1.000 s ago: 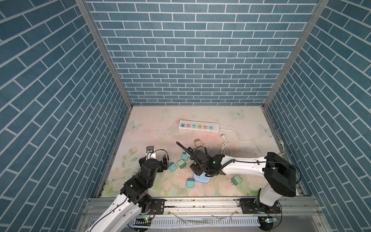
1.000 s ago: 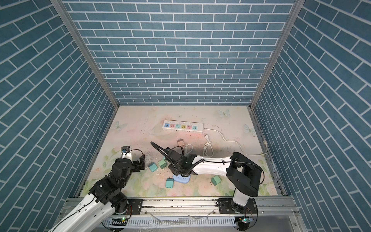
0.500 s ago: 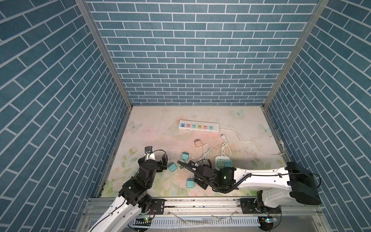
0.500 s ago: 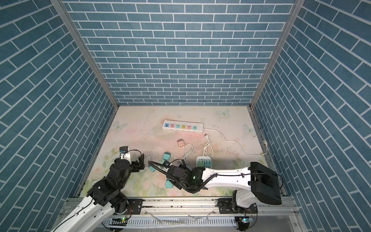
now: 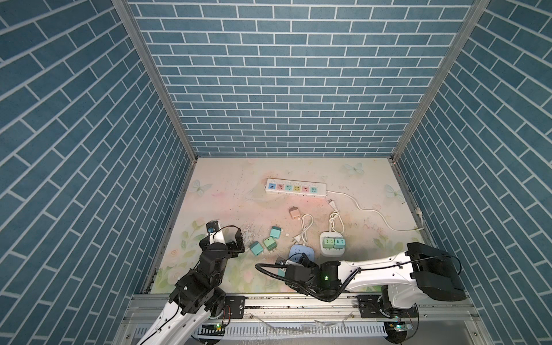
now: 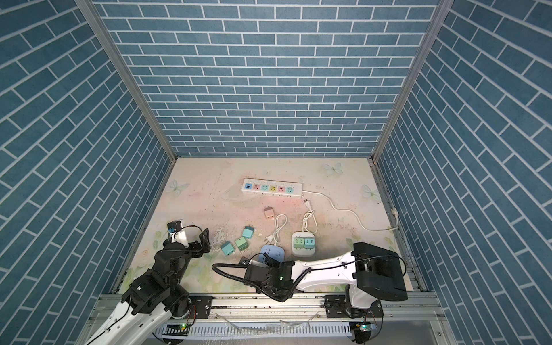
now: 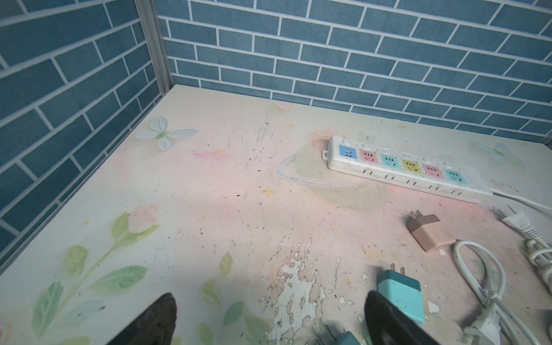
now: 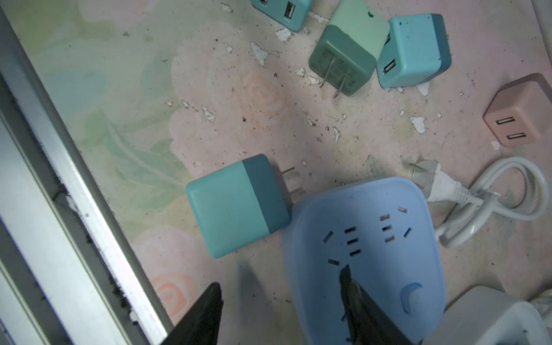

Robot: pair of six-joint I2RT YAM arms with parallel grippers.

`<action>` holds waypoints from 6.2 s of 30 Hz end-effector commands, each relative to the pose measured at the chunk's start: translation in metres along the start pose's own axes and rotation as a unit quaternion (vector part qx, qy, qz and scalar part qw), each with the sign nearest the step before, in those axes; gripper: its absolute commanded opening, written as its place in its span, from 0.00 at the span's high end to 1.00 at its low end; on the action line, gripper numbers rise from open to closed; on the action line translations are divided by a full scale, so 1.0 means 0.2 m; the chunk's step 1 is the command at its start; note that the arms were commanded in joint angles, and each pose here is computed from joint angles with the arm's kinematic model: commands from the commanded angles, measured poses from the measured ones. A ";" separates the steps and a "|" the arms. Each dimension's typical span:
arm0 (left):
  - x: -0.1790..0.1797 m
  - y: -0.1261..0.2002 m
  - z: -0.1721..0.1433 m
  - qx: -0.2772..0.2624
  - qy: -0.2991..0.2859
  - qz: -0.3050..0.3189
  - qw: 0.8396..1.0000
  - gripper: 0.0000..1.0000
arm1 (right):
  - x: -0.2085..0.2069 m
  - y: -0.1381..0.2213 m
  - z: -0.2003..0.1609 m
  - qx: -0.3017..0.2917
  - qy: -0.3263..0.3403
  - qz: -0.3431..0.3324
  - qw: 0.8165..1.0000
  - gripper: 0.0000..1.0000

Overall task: Insert plugs into power strip
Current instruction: Rotate the plug at the bottom-center of the table, then pick up the plug from the bottom-center of the table, then insert the plug into the socket.

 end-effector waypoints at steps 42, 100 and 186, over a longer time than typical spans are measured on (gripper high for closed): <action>0.09 0.06 0.00 -0.021 0.029 0.031 0.999 0.01 | 0.00 -0.29 0.29 -0.012 -0.002 0.013 1.000 0.22; 0.09 0.05 0.00 -0.020 0.029 0.033 0.999 0.00 | -0.03 -0.38 0.29 -0.006 -0.106 0.102 0.989 0.64; -1.06 0.35 0.41 0.049 -0.111 -0.453 0.883 0.31 | -0.54 0.60 0.43 -0.532 0.155 -0.051 0.831 1.00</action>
Point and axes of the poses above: each gripper's point midway between its finger pads, its own y axis back along the fingers, its own x axis along the line the jaws close on, z = x × y, the point moved 4 cm from there along y, back along the fingers, and after that the axes turned 6 degrees about -y, right-handed, at the moved point
